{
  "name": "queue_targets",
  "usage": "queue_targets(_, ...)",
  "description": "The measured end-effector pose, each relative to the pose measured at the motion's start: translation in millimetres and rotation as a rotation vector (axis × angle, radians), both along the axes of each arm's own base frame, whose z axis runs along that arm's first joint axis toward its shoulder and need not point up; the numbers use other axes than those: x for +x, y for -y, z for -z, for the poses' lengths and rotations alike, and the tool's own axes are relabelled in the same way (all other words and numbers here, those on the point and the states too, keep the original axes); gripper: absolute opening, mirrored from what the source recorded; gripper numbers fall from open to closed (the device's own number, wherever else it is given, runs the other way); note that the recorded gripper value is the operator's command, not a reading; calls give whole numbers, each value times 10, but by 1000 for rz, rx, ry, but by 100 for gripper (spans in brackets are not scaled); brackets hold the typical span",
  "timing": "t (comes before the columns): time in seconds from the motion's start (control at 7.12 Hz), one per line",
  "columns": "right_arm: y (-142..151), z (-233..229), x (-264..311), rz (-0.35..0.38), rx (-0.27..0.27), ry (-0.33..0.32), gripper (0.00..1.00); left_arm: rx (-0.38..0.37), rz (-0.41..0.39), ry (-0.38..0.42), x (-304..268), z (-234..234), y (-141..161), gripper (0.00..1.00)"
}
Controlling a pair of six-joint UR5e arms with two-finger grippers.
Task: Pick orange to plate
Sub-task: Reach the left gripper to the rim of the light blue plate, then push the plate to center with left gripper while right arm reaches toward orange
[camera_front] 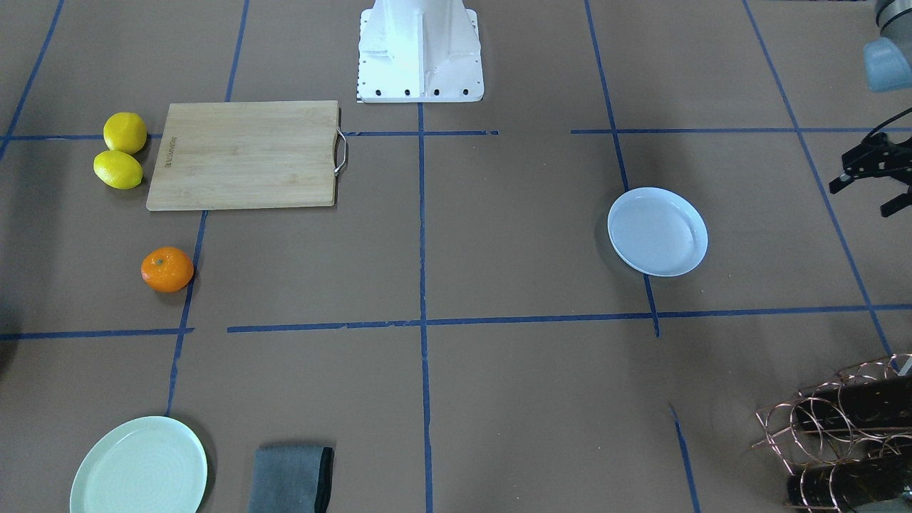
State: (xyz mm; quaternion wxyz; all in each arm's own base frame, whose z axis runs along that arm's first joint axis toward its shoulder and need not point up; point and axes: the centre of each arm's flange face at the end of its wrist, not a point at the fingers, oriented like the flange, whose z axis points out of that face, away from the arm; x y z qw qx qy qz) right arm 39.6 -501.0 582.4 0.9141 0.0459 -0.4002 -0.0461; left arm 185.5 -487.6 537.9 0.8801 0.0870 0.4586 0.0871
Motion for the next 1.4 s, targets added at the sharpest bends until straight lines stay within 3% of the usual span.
queue_targets(0.28,1,-4,-12,3,0,-1,100,-48,14,41,746,105,-128,100)
queue_targets(0.7,2,-10,-25,6,-1,-1,100,-73,7,80,1055,-88,-162,85)
queue_targets(0.98,3,-17,-33,8,-2,-1,100,-71,0,76,1115,-257,-176,0)
queue_targets(1.4,3,-11,-39,9,-1,-1,100,-69,-7,58,1143,-235,-191,0)
